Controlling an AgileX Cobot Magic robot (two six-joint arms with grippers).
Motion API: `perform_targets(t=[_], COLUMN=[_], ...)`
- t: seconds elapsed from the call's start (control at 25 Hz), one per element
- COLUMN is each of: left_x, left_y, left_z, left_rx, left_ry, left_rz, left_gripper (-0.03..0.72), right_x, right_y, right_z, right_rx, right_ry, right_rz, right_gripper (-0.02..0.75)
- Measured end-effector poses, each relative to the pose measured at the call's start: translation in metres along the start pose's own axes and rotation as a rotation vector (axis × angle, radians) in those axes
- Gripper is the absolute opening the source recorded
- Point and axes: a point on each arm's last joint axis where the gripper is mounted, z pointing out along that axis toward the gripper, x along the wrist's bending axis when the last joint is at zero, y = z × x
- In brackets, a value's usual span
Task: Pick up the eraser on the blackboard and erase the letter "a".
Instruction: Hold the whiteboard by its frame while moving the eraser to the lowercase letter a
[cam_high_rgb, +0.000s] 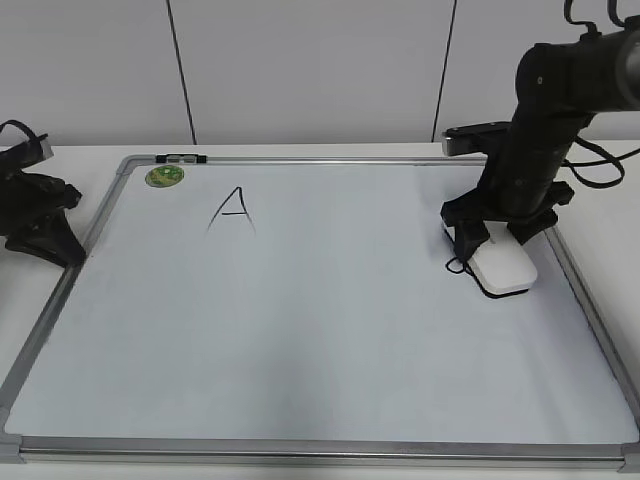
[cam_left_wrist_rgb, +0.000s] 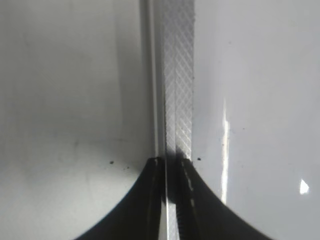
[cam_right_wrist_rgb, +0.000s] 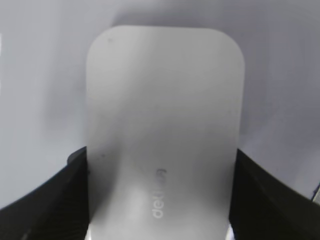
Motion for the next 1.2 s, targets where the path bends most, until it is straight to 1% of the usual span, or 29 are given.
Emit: perform_targets(t=[0.04, 0.16, 0.28, 0.32, 0.4, 0.52, 0.64, 0.84, 0.96, 1.2], left_x=[0.0, 0.0, 0.0, 0.0, 0.0, 0.0, 0.0, 0.0, 0.0, 0.0], left_y=[0.0, 0.0, 0.0, 0.0, 0.0, 0.0, 0.0, 0.0, 0.0, 0.0], left_z=[0.0, 0.0, 0.0, 0.0, 0.0, 0.0, 0.0, 0.0, 0.0, 0.0], left_rx=[0.0, 0.0, 0.0, 0.0, 0.0, 0.0, 0.0, 0.0, 0.0, 0.0], left_ry=[0.0, 0.0, 0.0, 0.0, 0.0, 0.0, 0.0, 0.0, 0.0, -0.001], left_rz=[0.0, 0.0, 0.0, 0.0, 0.0, 0.0, 0.0, 0.0, 0.0, -0.001], left_gripper=[0.038, 0.041, 0.042, 0.042, 0.043, 0.043, 0.044, 0.044, 0.044, 0.045], right_x=[0.001, 0.016, 0.041, 0.054, 0.068, 0.075, 0.074, 0.062, 0.05, 0.019], right_y=[0.0, 0.001, 0.001, 0.002, 0.001, 0.0, 0.0, 0.001, 0.002, 0.001], right_z=[0.0, 0.0, 0.001, 0.002, 0.002, 0.003, 0.003, 0.003, 0.003, 0.001], right_rx=[0.001, 0.007, 0.009, 0.009, 0.011, 0.013, 0.012, 0.012, 0.011, 0.013], right_ry=[-0.003, -0.013, 0.001, 0.014, 0.025, 0.03, 0.031, 0.034, 0.031, -0.019], right_rz=[-0.009, -0.061, -0.125, -0.156, -0.197, -0.218, -0.217, -0.167, -0.124, -0.041], right_gripper=[0.536, 0.536, 0.536, 0.536, 0.536, 0.536, 0.536, 0.535, 0.535, 0.535])
